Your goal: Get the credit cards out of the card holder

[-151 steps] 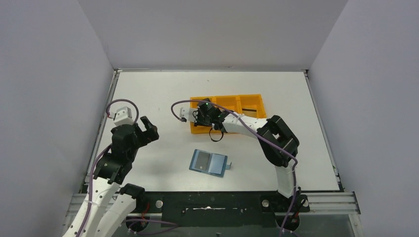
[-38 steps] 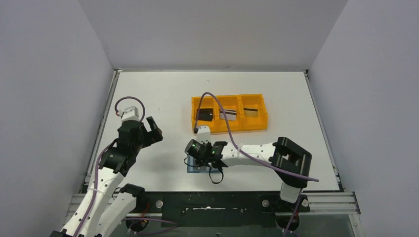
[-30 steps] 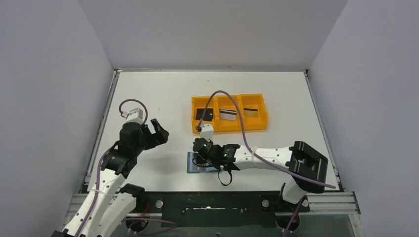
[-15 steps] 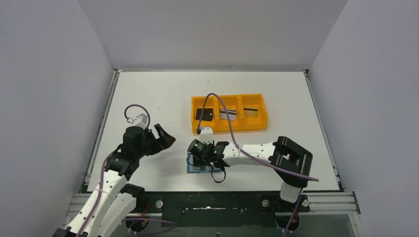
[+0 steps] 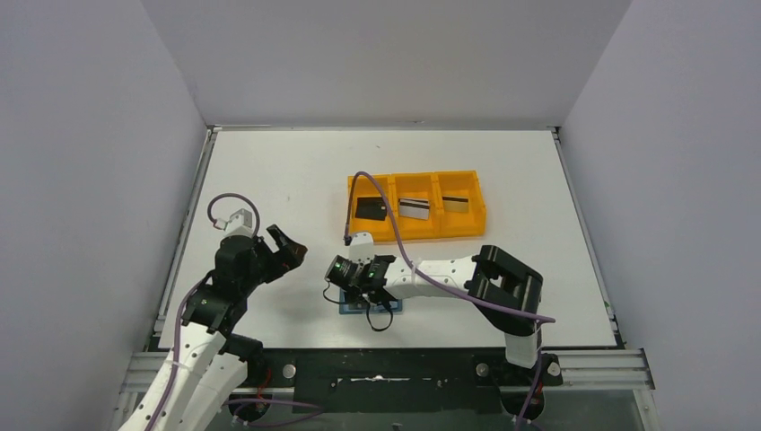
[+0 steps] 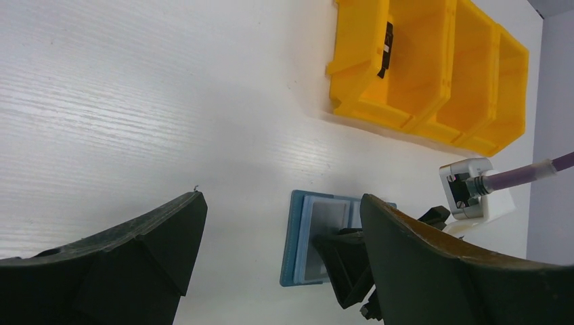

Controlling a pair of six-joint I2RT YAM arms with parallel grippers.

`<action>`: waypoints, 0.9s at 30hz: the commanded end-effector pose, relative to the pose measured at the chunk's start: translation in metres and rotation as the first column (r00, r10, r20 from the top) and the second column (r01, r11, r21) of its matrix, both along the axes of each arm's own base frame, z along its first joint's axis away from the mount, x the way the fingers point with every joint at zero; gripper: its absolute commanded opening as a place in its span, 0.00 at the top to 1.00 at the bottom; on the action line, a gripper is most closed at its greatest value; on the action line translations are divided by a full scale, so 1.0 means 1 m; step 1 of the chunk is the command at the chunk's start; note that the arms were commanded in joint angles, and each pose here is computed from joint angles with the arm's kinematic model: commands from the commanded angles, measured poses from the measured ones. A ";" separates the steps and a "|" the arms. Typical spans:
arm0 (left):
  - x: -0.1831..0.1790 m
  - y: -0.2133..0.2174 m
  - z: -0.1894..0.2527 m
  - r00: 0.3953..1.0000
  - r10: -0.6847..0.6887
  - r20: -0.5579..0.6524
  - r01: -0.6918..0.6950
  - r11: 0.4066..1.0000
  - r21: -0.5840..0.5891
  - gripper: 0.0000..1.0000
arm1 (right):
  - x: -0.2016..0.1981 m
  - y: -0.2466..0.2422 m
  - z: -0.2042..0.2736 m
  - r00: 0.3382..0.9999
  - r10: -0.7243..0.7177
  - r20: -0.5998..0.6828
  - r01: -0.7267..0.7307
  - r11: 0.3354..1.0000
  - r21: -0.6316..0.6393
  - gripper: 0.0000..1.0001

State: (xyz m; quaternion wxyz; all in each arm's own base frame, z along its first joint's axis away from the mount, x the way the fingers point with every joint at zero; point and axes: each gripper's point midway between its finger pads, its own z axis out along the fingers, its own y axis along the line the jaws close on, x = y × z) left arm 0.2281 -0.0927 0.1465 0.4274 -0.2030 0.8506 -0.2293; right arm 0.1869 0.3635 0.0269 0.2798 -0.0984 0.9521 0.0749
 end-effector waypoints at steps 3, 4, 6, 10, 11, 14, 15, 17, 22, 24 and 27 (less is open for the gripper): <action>0.009 0.005 0.024 0.997 0.046 0.069 -0.045 0.999 -0.015 0.15 | 0.003 -0.009 -0.003 0.999 -0.023 0.024 0.025 0.996 -0.082 0.72; 0.009 0.005 0.024 0.997 0.043 0.065 -0.043 0.999 -0.014 0.15 | 0.004 -0.010 -0.002 0.999 -0.024 0.027 0.027 0.996 -0.083 0.75; 0.009 0.005 0.023 0.997 0.041 0.058 -0.040 0.999 -0.010 0.15 | 0.004 -0.010 0.000 0.999 -0.024 0.032 0.026 0.997 -0.077 0.82; 0.009 0.001 0.019 0.999 0.026 0.046 -0.025 0.999 -0.020 0.15 | 0.005 -0.006 0.005 0.999 -0.017 0.037 0.019 0.999 -0.050 0.91; 0.009 0.000 0.018 0.999 0.021 0.044 -0.020 1.000 -0.021 0.15 | 0.005 -0.005 0.006 0.999 -0.013 0.037 0.014 0.999 -0.043 0.93; 0.010 -0.002 0.015 0.999 0.010 0.031 -0.009 1.000 -0.022 0.15 | 0.007 0.000 0.016 0.999 -0.010 0.049 0.011 1.000 -0.006 0.98; 0.010 -0.004 0.015 1.000 0.002 0.028 -0.002 1.000 -0.024 0.15 | 0.008 0.000 0.019 0.998 -0.012 0.054 0.011 1.000 0.009 0.99; 0.010 -0.008 0.013 1.000 -0.022 0.022 0.023 0.999 -0.032 0.15 | 0.009 0.002 0.025 0.998 -0.010 0.056 0.008 0.999 0.047 1.00; 0.009 -0.025 0.005 0.996 -0.094 0.004 0.094 0.992 -0.087 0.15 | 0.011 0.005 0.031 1.000 -0.015 0.018 0.011 0.983 0.184 1.00; 0.009 -0.033 0.006 0.992 -0.129 0.009 0.130 0.985 -0.118 0.15 | 0.011 0.003 0.031 1.000 -0.013 -0.001 0.013 0.973 0.231 1.00; 0.009 -0.047 0.003 0.983 -0.184 0.010 0.183 0.969 -0.167 0.15 | 0.012 0.003 0.035 1.000 -0.009 -0.006 0.010 0.956 0.292 1.00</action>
